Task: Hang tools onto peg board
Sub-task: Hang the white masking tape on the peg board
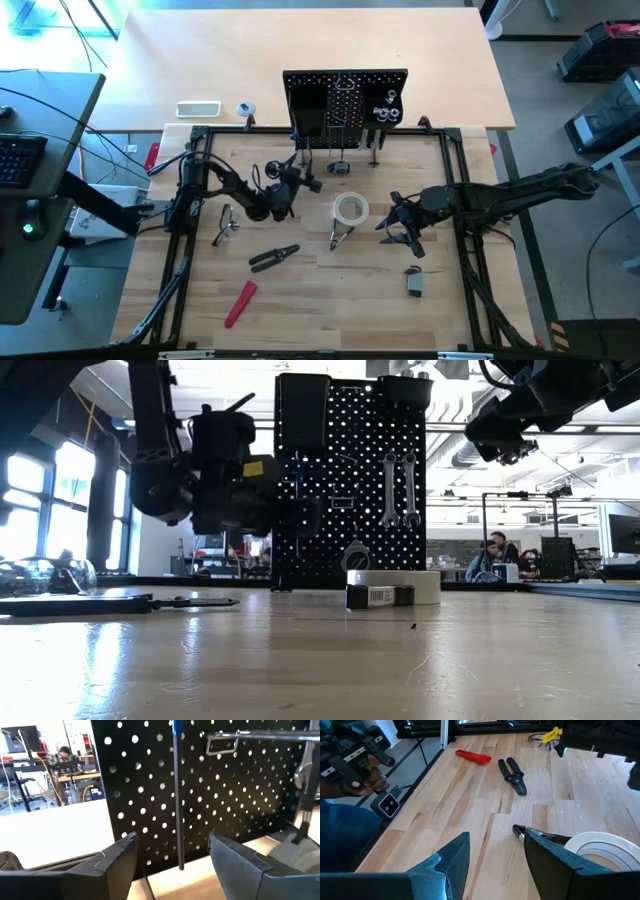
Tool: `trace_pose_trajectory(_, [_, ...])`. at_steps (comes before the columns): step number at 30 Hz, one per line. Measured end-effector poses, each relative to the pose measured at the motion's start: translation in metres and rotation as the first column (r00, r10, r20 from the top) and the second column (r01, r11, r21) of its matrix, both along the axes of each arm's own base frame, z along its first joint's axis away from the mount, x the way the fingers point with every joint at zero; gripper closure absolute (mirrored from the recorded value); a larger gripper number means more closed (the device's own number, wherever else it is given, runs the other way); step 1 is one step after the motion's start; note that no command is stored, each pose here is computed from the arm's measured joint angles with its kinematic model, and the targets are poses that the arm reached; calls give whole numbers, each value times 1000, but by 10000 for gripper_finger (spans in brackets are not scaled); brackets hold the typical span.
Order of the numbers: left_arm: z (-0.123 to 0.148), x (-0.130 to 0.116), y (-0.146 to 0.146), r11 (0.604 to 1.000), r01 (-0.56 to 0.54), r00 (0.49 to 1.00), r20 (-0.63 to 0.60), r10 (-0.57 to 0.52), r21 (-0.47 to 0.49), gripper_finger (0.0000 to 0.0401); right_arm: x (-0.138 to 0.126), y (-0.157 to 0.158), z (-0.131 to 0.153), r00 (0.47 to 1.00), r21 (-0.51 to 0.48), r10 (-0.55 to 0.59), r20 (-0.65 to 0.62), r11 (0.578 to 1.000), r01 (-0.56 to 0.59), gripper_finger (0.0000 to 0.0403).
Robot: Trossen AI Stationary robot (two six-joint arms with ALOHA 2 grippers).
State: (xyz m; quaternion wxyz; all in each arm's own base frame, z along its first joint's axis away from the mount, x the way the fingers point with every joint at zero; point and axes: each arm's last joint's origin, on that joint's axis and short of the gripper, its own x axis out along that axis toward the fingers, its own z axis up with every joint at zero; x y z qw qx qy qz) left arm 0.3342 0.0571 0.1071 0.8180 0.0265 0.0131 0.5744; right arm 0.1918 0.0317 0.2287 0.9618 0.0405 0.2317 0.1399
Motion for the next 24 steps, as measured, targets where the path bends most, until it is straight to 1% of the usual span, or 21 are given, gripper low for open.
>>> trace_pose_trajectory(5, [-6, -6, -9, 999, 31, 999, 12, -31, -20, 156, 0, 0, -1, 1000, 0, 0, -9, 1000, 0, 220])
trace_pose_trajectory(10, [-7, -5, -22, 997, 80, 997, 8, -80, -20, 147, 0, 0, -1, 1000, 0, 0, -8, 1000, 0, 220])
trace_pose_trajectory(16, [-7, -3, -41, 991, 132, 991, -19, -132, -10, 146, 0, 0, -1, 1000, -1, 0, -11, 1000, 0, 220])
trace_pose_trajectory(21, [-8, -4, -57, 988, 154, 987, -35, -154, -9, 146, -1, 0, -3, 1000, -4, -1, -30, 1000, 1, 220])
trace_pose_trajectory(24, [-8, -4, -67, 985, 169, 984, -47, -170, -9, 146, -3, -1, -6, 997, -23, -25, -69, 999, 23, 220])
